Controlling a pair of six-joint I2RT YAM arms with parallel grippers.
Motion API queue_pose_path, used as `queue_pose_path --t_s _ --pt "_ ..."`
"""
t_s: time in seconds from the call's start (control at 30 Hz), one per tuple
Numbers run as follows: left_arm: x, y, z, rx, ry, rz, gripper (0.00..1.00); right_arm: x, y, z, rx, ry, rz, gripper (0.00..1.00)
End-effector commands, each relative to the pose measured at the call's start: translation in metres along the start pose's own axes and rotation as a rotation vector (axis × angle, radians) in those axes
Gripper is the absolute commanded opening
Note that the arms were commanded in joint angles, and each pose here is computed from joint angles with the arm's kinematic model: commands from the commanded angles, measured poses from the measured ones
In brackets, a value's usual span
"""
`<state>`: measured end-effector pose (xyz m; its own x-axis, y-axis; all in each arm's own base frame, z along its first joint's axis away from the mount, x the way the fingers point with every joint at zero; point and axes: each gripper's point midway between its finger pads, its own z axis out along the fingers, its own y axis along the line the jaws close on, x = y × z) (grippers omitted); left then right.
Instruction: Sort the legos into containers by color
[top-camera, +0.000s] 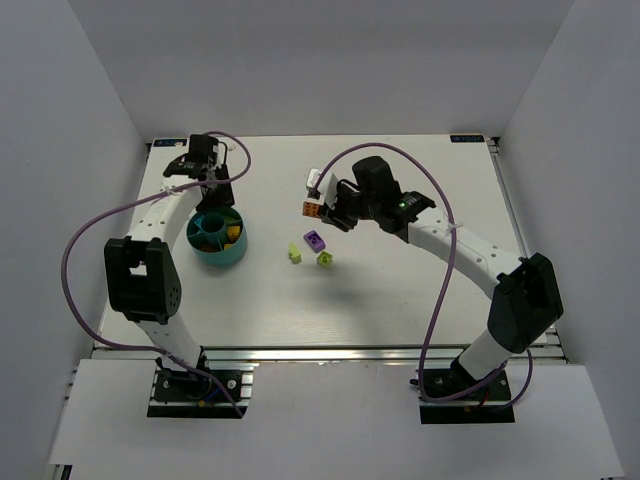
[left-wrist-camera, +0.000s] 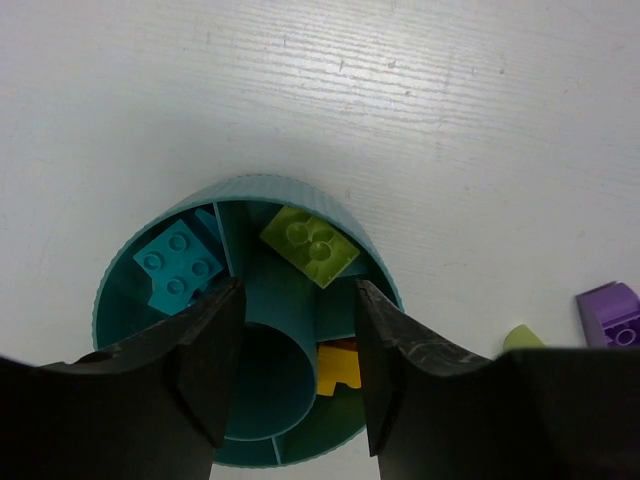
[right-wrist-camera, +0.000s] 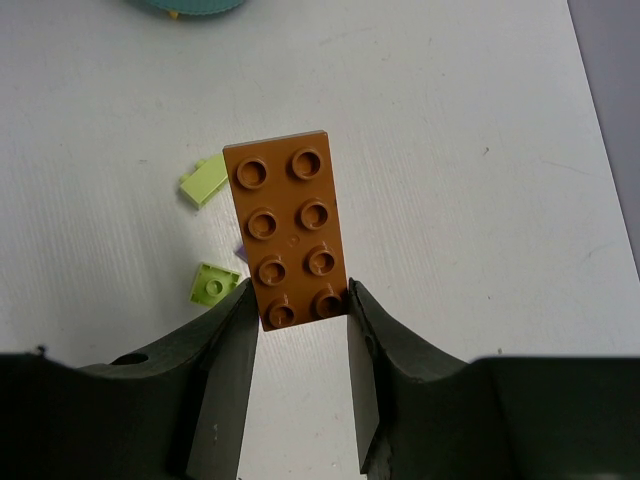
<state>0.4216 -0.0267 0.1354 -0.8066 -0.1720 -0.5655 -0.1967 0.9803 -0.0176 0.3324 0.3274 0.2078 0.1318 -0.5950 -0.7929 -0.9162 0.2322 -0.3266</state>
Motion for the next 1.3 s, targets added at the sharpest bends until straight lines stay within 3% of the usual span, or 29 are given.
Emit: queue_pose_path --t_s 0.0,0.1,0.17,0.2,0.23,0.3,0.33,0.4,0.43,0.67,1.0,1.2,1.27 --pt "-0.03 -0.003 -0.029 0.023 -0.094 -0.019 0.57 -0.025 -0.007 -0.016 0.031 -0.08 -0.025 0.0" --pt "-0.054 -0.015 -0.059 0.104 -0.183 -0.05 0.48 -0.028 0.004 -0.017 -0.034 -0.097 -0.056 0.0" --pt "-0.055 -0.041 -0.078 0.262 -0.194 -0.065 0.46 -0.025 0.016 -0.019 -0.099 -0.096 -0.1 0.0" --pt "-0.065 -0.053 -0.099 0.349 -0.254 -0.078 0.48 -0.026 0.025 -0.019 -0.144 -0.113 -0.114 0.0" --pt "-0.058 -0.073 -0.113 0.487 -0.239 -0.072 0.5 -0.025 0.028 -0.022 -0.157 -0.117 -0.137 0.0" --pt "-0.042 -0.092 -0.12 0.623 -0.217 -0.136 0.57 -0.021 0.034 -0.021 -0.174 -0.118 -0.139 0.0" --pt "-0.035 -0.1 -0.138 0.701 -0.227 -0.148 0.67 -0.021 0.035 -0.021 -0.171 -0.121 -0.143 0.0" --pt "-0.008 -0.124 -0.146 0.852 -0.164 -0.206 0.72 -0.02 0.034 -0.02 -0.165 -0.121 -0.141 0.0" --pt "-0.007 -0.137 -0.171 0.954 -0.194 -0.221 0.75 -0.019 0.034 -0.019 -0.166 -0.118 -0.135 0.0" --pt "0.052 -0.169 -0.179 1.122 -0.089 -0.284 0.77 -0.026 0.034 -0.018 -0.17 -0.139 -0.111 0.0" --pt "0.064 -0.202 -0.194 1.231 -0.062 -0.26 0.77 -0.026 0.037 -0.017 -0.177 -0.131 -0.097 0.0" --pt "0.076 -0.205 -0.184 1.207 -0.011 -0.249 0.69 -0.033 0.035 -0.02 -0.163 -0.156 -0.097 0.0" --pt "0.079 -0.205 -0.179 1.2 0.001 -0.251 0.61 -0.038 0.034 -0.022 -0.158 -0.168 -0.095 0.0"
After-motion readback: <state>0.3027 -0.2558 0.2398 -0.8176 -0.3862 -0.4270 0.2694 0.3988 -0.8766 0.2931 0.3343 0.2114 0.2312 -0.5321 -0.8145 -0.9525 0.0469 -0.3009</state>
